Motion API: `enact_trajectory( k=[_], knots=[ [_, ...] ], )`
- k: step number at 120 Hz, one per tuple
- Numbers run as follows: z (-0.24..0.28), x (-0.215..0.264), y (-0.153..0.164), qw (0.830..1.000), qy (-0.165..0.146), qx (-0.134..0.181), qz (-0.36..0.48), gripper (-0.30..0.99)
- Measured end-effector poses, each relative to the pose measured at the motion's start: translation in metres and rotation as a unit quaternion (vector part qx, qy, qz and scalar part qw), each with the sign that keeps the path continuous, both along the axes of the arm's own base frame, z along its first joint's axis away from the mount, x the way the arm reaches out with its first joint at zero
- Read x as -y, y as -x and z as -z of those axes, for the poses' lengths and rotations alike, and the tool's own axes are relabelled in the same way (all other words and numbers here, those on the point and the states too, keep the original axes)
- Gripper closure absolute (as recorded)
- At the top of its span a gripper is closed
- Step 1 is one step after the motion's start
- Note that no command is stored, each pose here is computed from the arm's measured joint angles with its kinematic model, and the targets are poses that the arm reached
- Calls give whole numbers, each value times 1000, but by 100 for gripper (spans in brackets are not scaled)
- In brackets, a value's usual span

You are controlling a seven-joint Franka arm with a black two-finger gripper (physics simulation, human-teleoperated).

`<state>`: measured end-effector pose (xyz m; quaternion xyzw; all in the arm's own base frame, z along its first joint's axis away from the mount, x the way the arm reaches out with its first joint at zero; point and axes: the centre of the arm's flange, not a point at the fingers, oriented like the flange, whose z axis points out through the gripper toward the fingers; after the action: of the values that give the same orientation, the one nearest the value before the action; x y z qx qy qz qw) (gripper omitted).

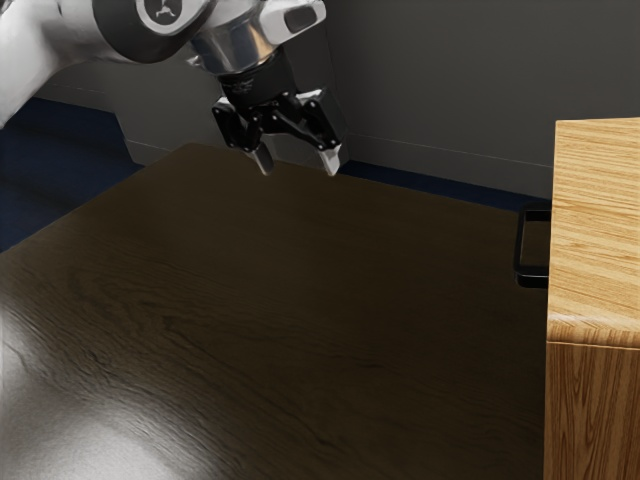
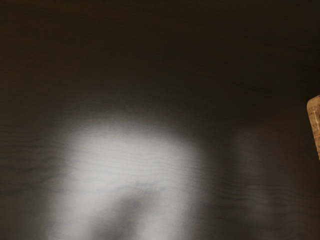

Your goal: Pull the drawer handle with one arm to open the drawer

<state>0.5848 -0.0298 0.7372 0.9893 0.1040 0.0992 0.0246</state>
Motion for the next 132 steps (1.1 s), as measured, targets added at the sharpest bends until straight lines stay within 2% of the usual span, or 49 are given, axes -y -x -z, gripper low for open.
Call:
enact_trajectory(
  k=[32,74,87,105,132],
  knots=[
    [15,16,-26,999,37,29,4,0],
    [38,66,-46,994,99,33,35,0],
    [37,78,-46,992,114,36,43,0],
    [29,91,-31,986,151,33,55,0],
    [39,105,-28,981,187,10,58,0]
  ],
)
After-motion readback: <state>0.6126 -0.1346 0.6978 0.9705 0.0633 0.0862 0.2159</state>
